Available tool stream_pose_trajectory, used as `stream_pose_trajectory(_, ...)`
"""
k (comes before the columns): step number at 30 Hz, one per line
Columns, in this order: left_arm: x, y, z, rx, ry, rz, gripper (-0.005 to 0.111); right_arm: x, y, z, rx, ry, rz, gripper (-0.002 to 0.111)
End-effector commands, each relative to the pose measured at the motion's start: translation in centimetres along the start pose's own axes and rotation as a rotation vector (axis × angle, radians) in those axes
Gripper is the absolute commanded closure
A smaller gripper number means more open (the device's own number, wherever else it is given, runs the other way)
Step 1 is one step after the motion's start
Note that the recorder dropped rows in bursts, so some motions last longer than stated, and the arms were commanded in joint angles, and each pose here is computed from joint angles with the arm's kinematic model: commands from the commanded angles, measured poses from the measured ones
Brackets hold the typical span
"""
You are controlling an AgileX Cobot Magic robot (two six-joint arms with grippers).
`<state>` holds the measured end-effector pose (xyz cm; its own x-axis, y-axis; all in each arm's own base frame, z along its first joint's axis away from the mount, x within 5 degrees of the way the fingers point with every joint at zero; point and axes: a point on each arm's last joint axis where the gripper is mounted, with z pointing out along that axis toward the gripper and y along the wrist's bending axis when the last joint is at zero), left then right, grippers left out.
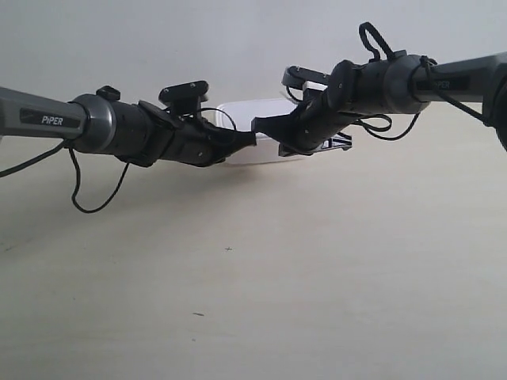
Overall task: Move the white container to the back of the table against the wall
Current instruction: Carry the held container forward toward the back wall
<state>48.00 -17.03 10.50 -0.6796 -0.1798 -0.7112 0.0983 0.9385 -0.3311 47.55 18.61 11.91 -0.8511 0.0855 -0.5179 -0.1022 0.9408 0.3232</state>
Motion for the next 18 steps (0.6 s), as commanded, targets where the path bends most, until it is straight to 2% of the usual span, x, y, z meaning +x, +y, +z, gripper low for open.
stream_pose_trajectory(1, -0.7, 0.6, -0.1, -0.014, -0.022, -0.005, 0.107, -0.6, 0.0, -0.2, -0.004, -0.036, -0.017, 0.108)
stream_pose_trajectory(8, -0.9, 1.1, -0.1, -0.025, -0.027, 0.004, 0.107, -0.3, -0.3, 0.4, 0.000, -0.038, -0.019, 0.108)
stream_pose_trajectory(18, -1.1, 0.8, 0.9, -0.001, -0.029, 0.017, 0.107, -1.9, 0.5, 0.8, -0.027, -0.044, -0.041, 0.108)
